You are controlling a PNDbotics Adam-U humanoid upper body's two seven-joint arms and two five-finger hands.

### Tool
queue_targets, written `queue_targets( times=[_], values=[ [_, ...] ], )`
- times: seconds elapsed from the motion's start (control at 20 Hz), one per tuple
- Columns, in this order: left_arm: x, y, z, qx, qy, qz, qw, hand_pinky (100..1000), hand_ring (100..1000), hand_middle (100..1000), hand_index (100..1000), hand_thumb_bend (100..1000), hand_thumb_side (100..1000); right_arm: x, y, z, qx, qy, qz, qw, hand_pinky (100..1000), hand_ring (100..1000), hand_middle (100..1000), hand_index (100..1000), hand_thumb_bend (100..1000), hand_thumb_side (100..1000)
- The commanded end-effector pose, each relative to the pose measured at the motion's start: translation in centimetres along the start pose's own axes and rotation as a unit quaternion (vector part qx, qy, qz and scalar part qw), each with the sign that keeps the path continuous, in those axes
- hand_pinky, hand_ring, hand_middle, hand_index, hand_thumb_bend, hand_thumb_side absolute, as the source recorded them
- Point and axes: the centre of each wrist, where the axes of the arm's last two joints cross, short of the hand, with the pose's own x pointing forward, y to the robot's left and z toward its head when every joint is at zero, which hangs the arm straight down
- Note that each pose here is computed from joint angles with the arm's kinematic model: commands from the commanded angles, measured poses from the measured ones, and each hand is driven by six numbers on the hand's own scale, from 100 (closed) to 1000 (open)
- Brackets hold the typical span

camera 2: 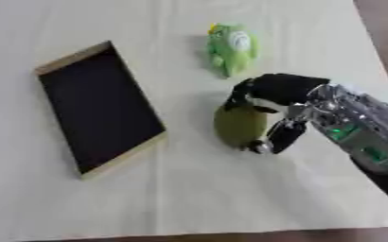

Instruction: Pick up objects on the table and place them in the box.

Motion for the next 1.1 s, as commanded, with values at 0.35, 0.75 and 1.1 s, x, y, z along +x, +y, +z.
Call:
queue_targets(
  times=[0.35,0.75,1.1],
  values=[
    [0.6,0.1,-0.5,-0.003,-0.014,0.004,1.000,730,813,832,861,541,684,0.1,-1.1,0.9,-0.077,0.010,-0.005,0.997,845,692,616,679,100,100],
    [0.5,0.1,-0.4,-0.005,-0.012,0.004,1.000,729,809,827,861,535,684,1.8,-4.8,2.5,-0.207,-0.040,0.012,0.978,841,668,597,655,100,100],
    [0.5,0.0,-0.3,-0.013,-0.013,0.007,1.000,729,807,825,858,532,685,5.4,-10.4,1.2,-0.278,-0.149,0.039,0.948,840,658,594,653,100,100]
  ],
)
